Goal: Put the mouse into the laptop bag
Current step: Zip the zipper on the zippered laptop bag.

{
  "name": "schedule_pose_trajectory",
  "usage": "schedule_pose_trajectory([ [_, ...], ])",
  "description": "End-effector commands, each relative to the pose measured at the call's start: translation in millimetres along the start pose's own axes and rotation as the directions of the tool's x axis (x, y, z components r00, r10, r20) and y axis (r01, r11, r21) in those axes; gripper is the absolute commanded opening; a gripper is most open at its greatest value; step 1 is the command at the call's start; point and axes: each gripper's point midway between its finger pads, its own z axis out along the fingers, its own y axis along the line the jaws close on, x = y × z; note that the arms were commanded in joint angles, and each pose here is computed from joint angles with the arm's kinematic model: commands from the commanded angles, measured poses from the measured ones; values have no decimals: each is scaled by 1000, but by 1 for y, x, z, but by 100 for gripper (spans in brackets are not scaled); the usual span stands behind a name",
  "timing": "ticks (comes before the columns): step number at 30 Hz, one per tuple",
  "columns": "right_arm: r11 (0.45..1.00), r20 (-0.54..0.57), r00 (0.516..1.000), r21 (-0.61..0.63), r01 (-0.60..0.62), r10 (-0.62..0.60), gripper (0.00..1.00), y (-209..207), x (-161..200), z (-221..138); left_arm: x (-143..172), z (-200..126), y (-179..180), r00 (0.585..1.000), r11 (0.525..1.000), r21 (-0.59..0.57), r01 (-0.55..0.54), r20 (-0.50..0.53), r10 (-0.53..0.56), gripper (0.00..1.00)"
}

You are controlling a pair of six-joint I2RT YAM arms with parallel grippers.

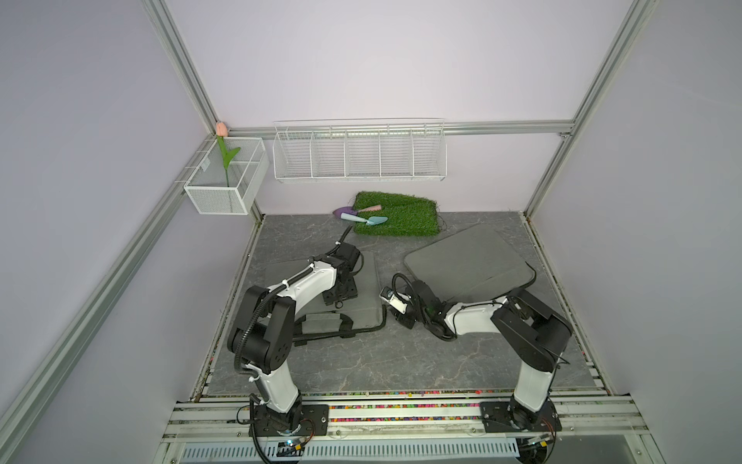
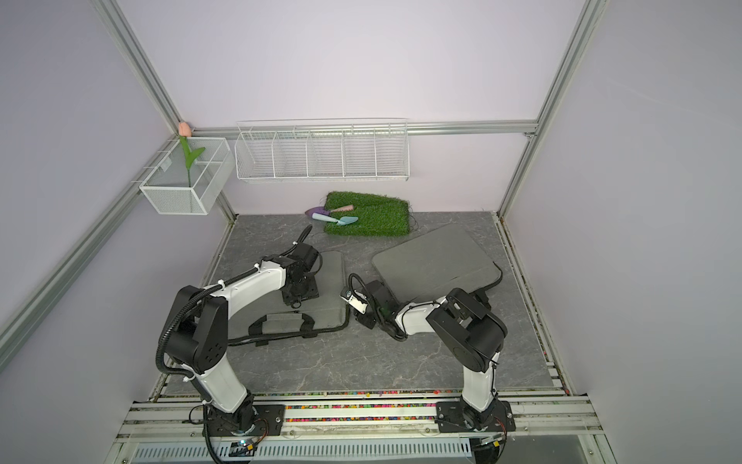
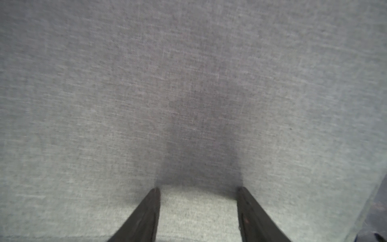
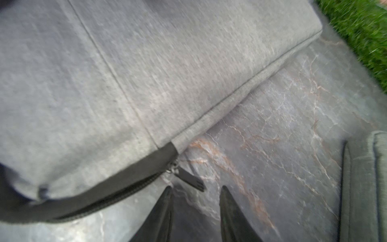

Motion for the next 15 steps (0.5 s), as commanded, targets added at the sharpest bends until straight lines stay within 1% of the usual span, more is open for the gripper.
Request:
schedule_pose_trajectory([
  [1, 980, -36, 999, -197, 24, -32, 40, 26, 7, 3, -1, -3, 5, 1000, 1000, -15, -4, -4, 4, 59],
  [6, 962, -24, 999, -272, 28, -36, 39, 35, 2, 0, -2, -6, 6, 1000, 1000, -8, 0, 2, 0, 59],
  [15, 956, -54, 999, -294, -24, 8, 32, 24, 8, 13, -1, -7, 3, 1000, 1000, 14, -1, -1, 1, 59],
])
